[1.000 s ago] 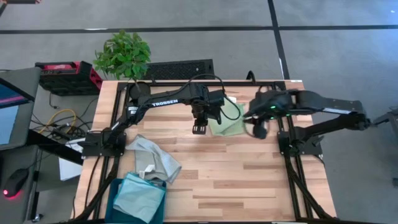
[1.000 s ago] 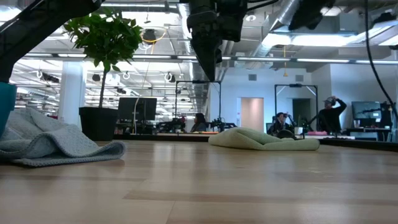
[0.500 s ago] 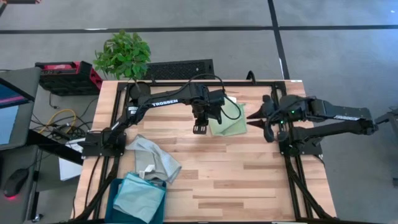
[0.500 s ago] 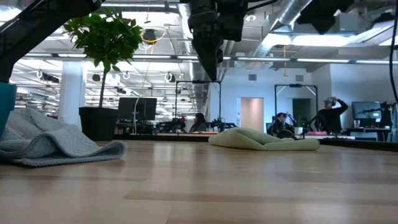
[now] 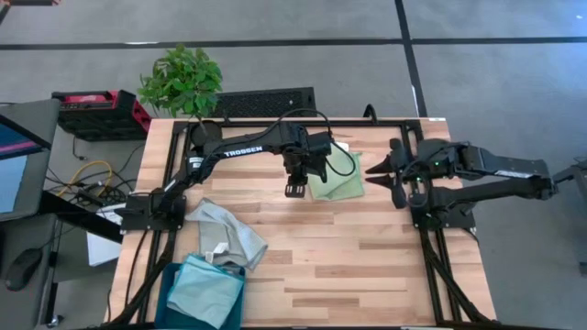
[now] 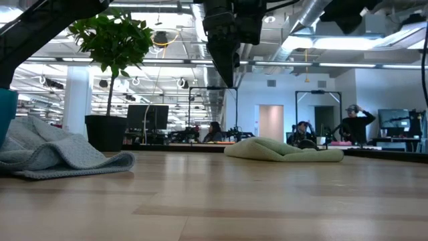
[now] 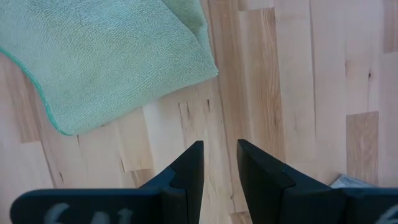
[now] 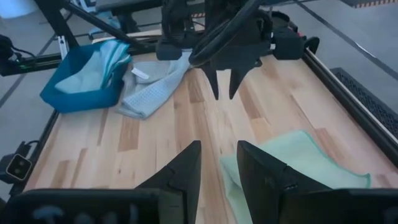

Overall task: Fold microfiber towels
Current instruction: Put the green microfiber towel into the blue bin

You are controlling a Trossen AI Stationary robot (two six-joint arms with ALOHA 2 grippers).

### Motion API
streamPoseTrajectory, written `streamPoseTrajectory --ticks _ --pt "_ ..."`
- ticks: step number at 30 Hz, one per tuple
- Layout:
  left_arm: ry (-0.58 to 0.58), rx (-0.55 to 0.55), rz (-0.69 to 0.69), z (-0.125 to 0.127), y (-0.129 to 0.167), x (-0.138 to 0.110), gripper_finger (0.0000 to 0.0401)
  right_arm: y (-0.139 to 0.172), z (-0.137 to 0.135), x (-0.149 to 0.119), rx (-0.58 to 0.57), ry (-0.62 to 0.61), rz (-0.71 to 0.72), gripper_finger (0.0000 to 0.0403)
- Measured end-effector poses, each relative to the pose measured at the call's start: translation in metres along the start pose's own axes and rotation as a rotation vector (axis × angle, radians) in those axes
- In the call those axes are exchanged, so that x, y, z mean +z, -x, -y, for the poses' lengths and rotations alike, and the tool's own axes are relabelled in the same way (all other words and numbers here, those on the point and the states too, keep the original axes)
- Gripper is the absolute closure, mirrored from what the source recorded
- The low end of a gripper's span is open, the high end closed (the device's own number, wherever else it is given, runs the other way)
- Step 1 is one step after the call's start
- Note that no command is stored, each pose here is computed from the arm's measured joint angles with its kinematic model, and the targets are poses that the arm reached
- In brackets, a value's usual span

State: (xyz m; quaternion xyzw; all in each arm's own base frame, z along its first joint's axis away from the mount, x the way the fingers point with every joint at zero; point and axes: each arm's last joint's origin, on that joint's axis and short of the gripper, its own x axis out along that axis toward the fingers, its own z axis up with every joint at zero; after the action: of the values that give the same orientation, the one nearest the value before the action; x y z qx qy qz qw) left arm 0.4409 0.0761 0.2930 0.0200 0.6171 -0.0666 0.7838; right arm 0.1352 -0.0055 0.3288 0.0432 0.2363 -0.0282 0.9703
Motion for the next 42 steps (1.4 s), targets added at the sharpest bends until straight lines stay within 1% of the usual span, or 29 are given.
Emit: streamPoseTrajectory --ticks 14,19,21,25,31,33,36,42 --pt "0.015 0.0 0.0 0.0 0.0 0.0 0.0314 -0.019 0.0 -0.001 -0.007 0.004 -0.081 0.0275" --pt "0.017 -0.001 0.0 0.0 0.0 0.0 0.0314 -0.019 0.001 -0.004 -0.013 0.007 -0.095 0.0275" --pt "0.017 -0.001 0.0 0.0 0.0 0.0 0.0314 -0.015 0.002 -0.007 -0.017 0.004 -0.072 0.0275" --pt "0.017 -0.001 0.0 0.0 0.0 0.0 0.0314 -0.007 0.006 -0.009 -0.037 -0.03 0.041 0.0275" --pt "0.016 -0.001 0.0 0.0 0.0 0.0 0.0314 -0.006 0.014 -0.026 -0.078 -0.058 0.134 0.0275" --pt "0.015 -0.001 0.0 0.001 0.0 0.0 0.0314 -0.004 0.016 -0.03 -0.086 -0.093 0.149 0.0275" --pt "0.015 -0.001 0.0 0.0 0.0 0.0 0.0314 0.001 0.016 -0.028 -0.083 -0.144 0.196 0.0275" --pt "0.014 -0.001 0.0 0.0 0.0 0.0 0.0314 0.008 0.015 -0.026 -0.085 -0.068 0.238 0.0275"
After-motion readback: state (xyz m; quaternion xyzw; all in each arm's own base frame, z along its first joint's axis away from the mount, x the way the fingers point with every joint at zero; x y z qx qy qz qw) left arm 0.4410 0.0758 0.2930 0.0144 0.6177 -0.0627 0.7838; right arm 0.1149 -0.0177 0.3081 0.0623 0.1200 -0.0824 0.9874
